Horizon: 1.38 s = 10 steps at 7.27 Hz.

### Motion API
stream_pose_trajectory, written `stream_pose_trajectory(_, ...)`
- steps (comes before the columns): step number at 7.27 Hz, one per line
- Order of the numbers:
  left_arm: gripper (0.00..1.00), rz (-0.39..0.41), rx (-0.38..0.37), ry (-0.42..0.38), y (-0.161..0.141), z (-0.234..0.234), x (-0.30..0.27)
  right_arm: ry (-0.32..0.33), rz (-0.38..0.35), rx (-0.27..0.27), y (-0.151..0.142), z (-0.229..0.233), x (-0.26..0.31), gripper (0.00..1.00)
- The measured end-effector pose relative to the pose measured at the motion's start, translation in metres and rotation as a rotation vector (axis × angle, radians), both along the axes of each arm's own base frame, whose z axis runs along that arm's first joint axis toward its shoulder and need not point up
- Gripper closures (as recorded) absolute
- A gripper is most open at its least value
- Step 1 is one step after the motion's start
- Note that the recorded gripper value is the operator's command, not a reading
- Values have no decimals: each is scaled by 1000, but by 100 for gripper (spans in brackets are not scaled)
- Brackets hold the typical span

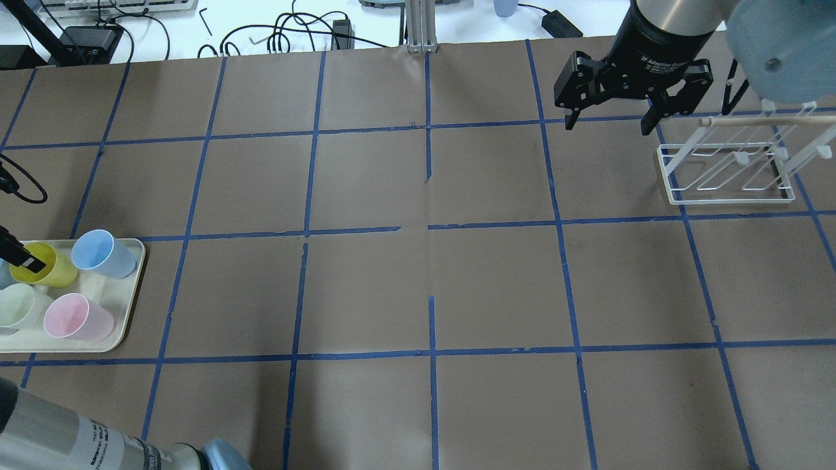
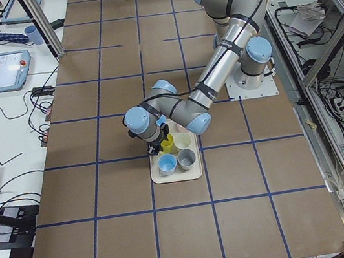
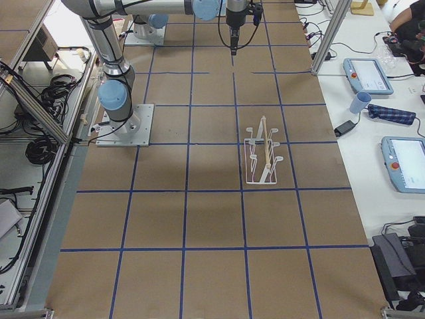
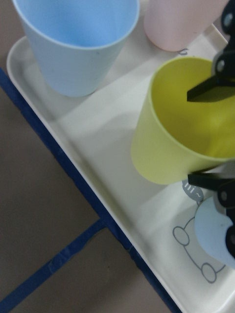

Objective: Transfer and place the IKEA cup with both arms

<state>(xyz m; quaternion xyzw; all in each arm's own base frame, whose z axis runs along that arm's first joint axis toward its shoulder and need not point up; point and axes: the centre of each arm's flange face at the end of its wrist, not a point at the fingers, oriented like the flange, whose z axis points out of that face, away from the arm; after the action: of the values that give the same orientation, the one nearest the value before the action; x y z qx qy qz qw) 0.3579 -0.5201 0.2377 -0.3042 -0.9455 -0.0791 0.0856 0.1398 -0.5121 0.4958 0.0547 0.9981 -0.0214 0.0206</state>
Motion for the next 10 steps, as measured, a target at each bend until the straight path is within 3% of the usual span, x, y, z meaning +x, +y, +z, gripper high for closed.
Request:
stream_pose_trajectory(6,16,-15,-43,-40,-11,51,-19,0,0,-2,0,0,0,0)
stream_pose_trajectory(8,12,2,-60,-74,-37,110,-95,-1,0,-2,-1,0,0,0)
stream_pose_trajectory(10,7,110,-66,-113,-47,162,-206,-3,1,-2,-1,0,0,0)
